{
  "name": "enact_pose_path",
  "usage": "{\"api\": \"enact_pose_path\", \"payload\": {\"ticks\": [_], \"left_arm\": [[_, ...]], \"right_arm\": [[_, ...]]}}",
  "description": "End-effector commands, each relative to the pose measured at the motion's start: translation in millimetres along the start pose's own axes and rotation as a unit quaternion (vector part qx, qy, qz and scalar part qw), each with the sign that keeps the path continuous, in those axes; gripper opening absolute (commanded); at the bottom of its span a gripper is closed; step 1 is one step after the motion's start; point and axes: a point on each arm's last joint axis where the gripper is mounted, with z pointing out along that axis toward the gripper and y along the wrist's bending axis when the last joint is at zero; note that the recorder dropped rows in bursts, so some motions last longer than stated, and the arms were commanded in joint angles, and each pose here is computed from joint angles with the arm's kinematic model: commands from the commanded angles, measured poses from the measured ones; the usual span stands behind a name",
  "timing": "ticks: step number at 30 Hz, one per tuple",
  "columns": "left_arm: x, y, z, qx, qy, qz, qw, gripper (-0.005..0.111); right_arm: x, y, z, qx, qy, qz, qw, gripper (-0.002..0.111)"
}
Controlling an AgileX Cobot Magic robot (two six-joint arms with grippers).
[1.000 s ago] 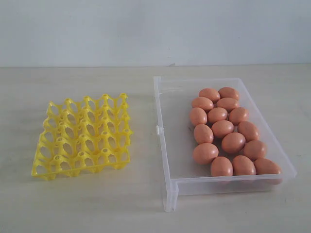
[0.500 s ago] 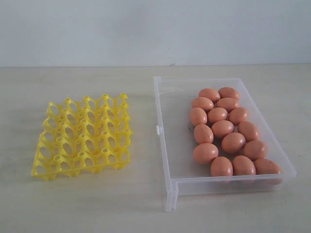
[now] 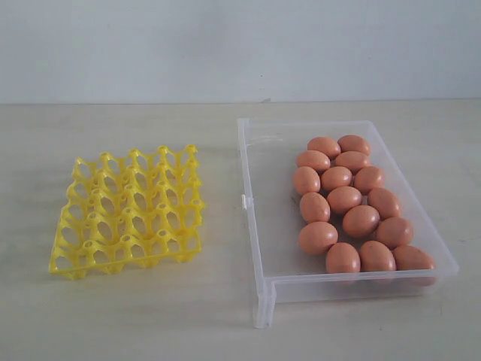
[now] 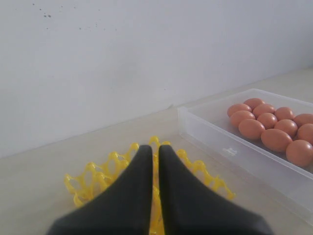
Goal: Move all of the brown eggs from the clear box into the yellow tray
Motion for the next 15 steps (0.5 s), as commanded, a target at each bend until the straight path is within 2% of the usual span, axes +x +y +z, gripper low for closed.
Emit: {"api": "enact_pose_path", "payload": {"ticks": [1, 4, 8, 15], "left_arm": [[1.0, 0.8, 0.1, -0.005, 0.000, -0.007, 1.000, 0.004], [1.0, 0.8, 0.1, -0.005, 0.000, -0.007, 1.000, 0.004], [1.0, 0.8, 0.1, -0.005, 0.000, -0.007, 1.000, 0.004], [1.0, 0.8, 0.1, -0.005, 0.000, -0.007, 1.000, 0.004]], "right_arm": [[-0.3, 0.6, -0.5, -0.004, -0.001, -0.004, 1.000, 0.000], [-0.3, 0.6, -0.5, -0.004, -0.001, -0.004, 1.000, 0.000], [8.3, 3.6, -1.0, -0.020, 0.046, -0.001, 0.999, 0.000], [8.3, 3.6, -1.0, -0.020, 0.046, -0.001, 0.999, 0.000]]}}
